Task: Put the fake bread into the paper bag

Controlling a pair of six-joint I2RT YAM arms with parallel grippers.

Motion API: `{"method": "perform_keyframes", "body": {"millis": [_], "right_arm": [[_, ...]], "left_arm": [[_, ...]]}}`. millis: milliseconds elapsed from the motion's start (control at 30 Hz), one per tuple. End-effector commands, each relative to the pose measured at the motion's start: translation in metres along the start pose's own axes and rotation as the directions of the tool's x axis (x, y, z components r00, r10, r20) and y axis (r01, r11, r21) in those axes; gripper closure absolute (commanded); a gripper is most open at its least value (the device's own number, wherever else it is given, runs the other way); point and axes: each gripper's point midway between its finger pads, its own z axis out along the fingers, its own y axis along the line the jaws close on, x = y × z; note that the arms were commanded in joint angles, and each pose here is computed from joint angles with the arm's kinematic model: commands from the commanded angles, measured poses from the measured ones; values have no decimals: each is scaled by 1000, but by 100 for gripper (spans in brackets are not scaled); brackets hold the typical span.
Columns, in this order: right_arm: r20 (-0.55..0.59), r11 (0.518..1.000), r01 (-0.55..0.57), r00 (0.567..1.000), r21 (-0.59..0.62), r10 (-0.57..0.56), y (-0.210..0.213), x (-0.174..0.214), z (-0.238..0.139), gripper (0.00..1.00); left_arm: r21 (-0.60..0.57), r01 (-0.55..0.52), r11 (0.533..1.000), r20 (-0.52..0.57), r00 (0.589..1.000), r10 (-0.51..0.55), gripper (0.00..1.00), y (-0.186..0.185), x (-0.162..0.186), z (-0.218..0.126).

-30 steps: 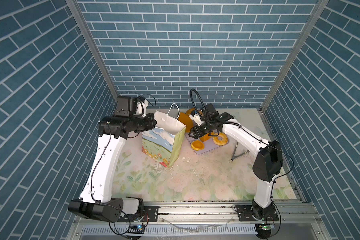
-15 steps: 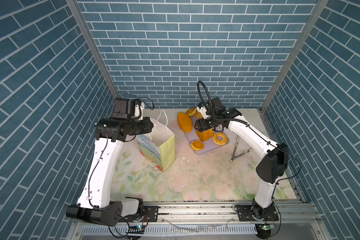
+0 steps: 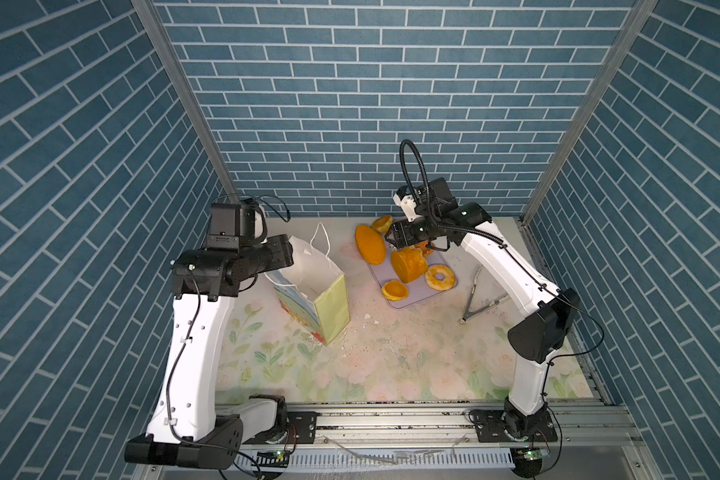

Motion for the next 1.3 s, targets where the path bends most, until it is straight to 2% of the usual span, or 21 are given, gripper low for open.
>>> {"method": "perform_keyframes", "body": {"millis": [0,167,267,367,433,467,500,700,800,867,1067,1133,1267], "right_arm": [[44,988,-37,998,-150,44,27,-17,-1,30],[69,969,6,998,-247,11,55,-34,2,33],[59,957,33,998,-288,-17,71,-38,4,34],[65,925,96,995,-366,-77,100,-37,1,34],[69,909,136,991,-394,-118,116,-32,2,34],[70,903,150,989,-402,-133,122,-30,3,34],[72,898,165,986,-408,-148,127,-29,4,34],[86,879,201,980,-432,-182,148,-27,12,35],[97,867,220,976,-447,-197,160,-28,17,35],[116,857,236,972,-458,-205,169,-30,18,36],[115,846,234,972,-480,-203,180,-28,41,39],[118,843,234,972,-483,-202,182,-29,44,42],[126,815,233,972,-531,-197,194,-29,44,51]], "left_arm": [[-12,30,999,-20,999,-30,30,6,5,3],[60,65,996,-54,997,-62,38,-7,8,17],[73,73,995,-58,996,-69,46,-9,9,18],[61,73,995,-63,996,-69,49,-7,12,16],[37,66,997,-60,996,-64,46,-2,15,10],[17,62,998,-56,997,-61,39,2,15,7],[-8,60,998,-45,997,-60,36,6,15,4],[-229,100,968,75,994,-85,26,46,4,-31],[-250,121,961,114,989,-95,24,51,3,-42],[-233,124,965,99,990,-103,24,49,8,-40],[-155,133,979,4,991,-134,38,38,35,-14],[-152,132,979,-16,991,-136,44,38,41,-10],[-150,128,980,-40,990,-135,49,38,48,-3]]}}
